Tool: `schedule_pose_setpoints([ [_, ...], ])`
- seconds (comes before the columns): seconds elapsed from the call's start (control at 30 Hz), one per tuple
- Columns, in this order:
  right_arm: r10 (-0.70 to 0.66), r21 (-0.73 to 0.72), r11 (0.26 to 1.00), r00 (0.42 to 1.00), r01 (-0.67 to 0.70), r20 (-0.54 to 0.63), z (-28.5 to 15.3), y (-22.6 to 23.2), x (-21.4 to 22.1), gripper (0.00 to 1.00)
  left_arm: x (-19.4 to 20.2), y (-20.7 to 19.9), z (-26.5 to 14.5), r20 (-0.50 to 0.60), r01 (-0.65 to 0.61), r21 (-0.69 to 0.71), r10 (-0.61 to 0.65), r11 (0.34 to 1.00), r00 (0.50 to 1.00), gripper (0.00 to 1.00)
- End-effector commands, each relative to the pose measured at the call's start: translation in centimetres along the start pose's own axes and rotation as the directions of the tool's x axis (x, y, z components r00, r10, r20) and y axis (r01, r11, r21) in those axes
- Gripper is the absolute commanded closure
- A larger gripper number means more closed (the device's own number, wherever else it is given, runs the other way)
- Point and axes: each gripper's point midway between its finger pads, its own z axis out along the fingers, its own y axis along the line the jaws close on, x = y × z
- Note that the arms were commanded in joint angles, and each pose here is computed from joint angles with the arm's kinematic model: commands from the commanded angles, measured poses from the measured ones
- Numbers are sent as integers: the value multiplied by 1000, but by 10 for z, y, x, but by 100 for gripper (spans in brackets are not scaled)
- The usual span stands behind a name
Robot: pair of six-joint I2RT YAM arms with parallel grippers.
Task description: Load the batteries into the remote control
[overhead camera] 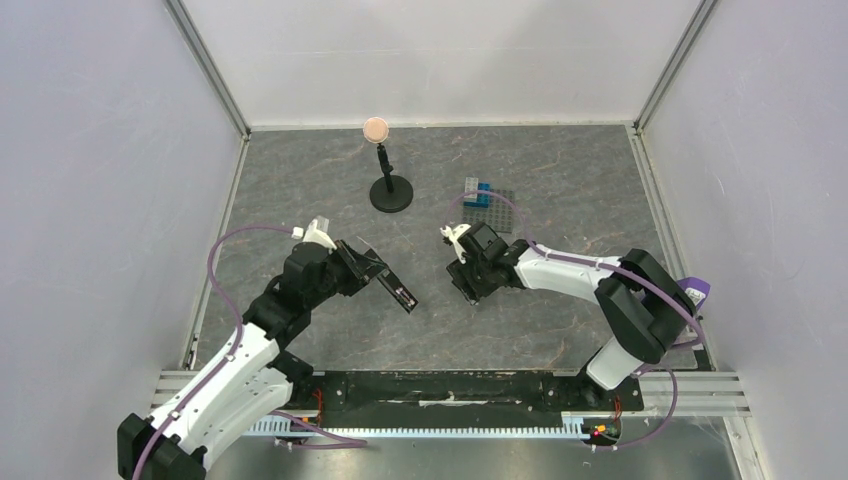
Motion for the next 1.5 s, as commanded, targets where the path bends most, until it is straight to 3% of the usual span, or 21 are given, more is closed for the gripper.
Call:
schedule_pose_setpoints([
  [0.0,3,-4,1000,1000,-3,-10,3,1,-4,45,-7,-11,1,17,-5,51,4,999,1000,98],
  [0.27,40,-18,999,996,-42,-81,9,5,9,55,-6,-10,3,10,1,58,-1,998,1000,98],
  [0.43,60,-5,998,996,-61,-58,7,4,4,63,-4,-9,2,3,-2,63,2,998,1000,98],
  [0.6,80,-33,996,993,-78,85,-16,8,-27,67,-2,-18,2,-7,-33,118,34,992,999,98],
  [0.77,73,-164,986,963,-31,258,-55,28,-54,69,-4,-28,2,14,-87,189,85,978,996,98],
  [1.0,16,-255,958,868,128,497,-114,63,-69,70,-17,-54,-3,98,-210,296,189,932,977,98],
  [1.2,-10,-250,944,777,215,629,-160,98,-78,70,-15,-89,-22,153,-387,438,357,812,922,98],
  [1.37,-25,-219,942,706,253,708,-181,113,-80,71,-20,-94,-32,212,-439,442,384,782,899,98],
  [1.47,-45,-184,951,701,248,712,-179,116,-80,71,-26,-99,-39,257,-447,452,367,772,894,98],
])
